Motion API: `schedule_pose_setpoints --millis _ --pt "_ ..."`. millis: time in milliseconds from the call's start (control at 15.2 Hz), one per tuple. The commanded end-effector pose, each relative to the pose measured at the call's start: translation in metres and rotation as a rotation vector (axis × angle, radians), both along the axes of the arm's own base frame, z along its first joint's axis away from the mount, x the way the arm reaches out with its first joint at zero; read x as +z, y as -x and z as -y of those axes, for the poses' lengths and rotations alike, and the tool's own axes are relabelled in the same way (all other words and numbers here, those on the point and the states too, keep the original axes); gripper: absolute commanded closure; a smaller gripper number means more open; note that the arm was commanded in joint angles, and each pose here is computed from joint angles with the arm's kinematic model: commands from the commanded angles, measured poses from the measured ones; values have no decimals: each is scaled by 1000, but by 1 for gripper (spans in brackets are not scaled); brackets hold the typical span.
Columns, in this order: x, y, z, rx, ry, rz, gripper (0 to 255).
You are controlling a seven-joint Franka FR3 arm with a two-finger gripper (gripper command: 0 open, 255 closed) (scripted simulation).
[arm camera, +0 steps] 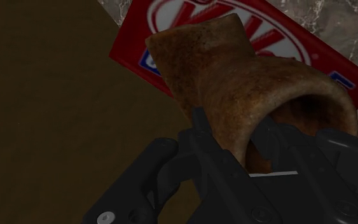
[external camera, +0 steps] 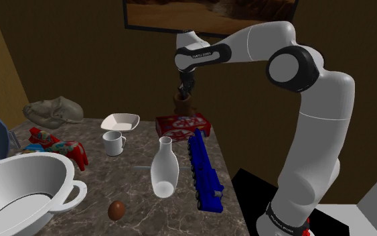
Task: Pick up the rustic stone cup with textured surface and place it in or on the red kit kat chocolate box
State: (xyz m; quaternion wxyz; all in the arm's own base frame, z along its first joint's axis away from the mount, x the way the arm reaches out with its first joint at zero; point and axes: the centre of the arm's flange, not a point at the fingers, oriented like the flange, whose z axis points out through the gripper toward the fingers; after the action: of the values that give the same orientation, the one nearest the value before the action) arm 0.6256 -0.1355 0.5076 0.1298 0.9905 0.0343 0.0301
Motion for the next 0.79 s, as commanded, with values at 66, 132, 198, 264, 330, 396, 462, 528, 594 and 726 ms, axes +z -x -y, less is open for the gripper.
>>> schedule_pose_setpoints --millis 66,132,198,264,330,396,462,528,594,726 --pt "-14 0 0 0 0 2 255" --pt "-20 0 0 0 0 2 255" --pt "-30 0 0 0 0 2 255" --pt "-30 0 0 0 0 2 255" --pt "-30 0 0 0 0 2 255" --pt "-30 0 0 0 0 2 255" --pt "-30 0 0 0 0 2 255" --pt "-30 0 0 0 0 2 255" --pt "-30 0 0 0 0 2 255" --pt "-30 0 0 0 0 2 255"
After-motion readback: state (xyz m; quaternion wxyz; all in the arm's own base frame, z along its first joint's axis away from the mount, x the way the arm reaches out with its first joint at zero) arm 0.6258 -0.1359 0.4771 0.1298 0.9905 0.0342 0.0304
